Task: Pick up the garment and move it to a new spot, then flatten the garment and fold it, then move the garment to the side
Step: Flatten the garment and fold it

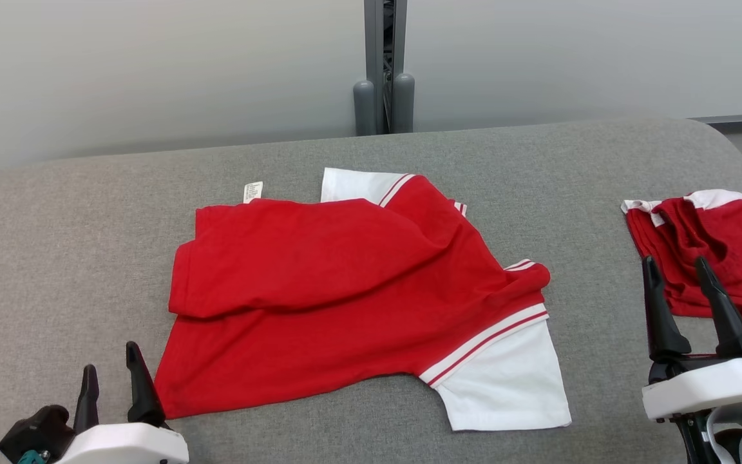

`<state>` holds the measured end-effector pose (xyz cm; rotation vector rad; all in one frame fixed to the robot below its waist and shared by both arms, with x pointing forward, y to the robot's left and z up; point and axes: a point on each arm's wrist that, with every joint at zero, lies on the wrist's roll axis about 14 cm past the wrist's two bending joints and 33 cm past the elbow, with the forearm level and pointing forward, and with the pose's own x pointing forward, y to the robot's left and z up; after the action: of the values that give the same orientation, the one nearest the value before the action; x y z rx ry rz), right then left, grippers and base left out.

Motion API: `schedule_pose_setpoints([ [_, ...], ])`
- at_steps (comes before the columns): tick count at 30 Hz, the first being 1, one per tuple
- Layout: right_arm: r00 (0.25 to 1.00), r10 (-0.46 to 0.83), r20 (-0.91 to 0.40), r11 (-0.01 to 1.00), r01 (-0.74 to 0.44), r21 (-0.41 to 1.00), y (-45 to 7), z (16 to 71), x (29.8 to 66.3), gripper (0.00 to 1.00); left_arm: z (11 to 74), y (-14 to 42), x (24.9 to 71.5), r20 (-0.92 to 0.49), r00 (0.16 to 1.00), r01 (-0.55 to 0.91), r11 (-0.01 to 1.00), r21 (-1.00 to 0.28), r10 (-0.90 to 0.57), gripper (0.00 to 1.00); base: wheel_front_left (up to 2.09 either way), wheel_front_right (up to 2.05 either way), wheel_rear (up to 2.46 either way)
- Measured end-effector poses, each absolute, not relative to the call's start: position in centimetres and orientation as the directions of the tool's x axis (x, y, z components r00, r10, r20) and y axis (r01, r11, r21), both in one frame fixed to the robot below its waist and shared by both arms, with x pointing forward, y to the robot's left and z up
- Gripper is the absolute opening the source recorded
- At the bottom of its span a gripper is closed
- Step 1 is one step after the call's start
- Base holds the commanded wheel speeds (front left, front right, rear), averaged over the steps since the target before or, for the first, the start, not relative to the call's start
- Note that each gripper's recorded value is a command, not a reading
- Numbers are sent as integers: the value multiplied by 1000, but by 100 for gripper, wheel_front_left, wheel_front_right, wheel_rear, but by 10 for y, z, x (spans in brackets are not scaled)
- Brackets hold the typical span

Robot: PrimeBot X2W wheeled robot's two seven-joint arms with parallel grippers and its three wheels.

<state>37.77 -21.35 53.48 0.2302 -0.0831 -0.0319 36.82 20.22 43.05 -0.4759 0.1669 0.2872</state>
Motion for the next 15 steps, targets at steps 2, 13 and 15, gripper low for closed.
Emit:
schedule_pose_setpoints([
  [2, 995, -45, 94, 974, 23, 225, -215, 540, 376, 100, 446, 201, 372, -165, 963, -264, 883, -389, 215, 100, 0, 0, 0],
  [13, 989, 3, 146, 983, -29, 179, -200, 562, 355, 100, 504, 170, 371, 14, 998, -61, 947, -314, 69, 100, 0, 0, 0],
  [15, 990, 11, 143, 983, -37, 178, -197, 562, 352, 100, 504, 169, 367, 2, 999, -51, 951, -305, 54, 100, 0, 0, 0],
])
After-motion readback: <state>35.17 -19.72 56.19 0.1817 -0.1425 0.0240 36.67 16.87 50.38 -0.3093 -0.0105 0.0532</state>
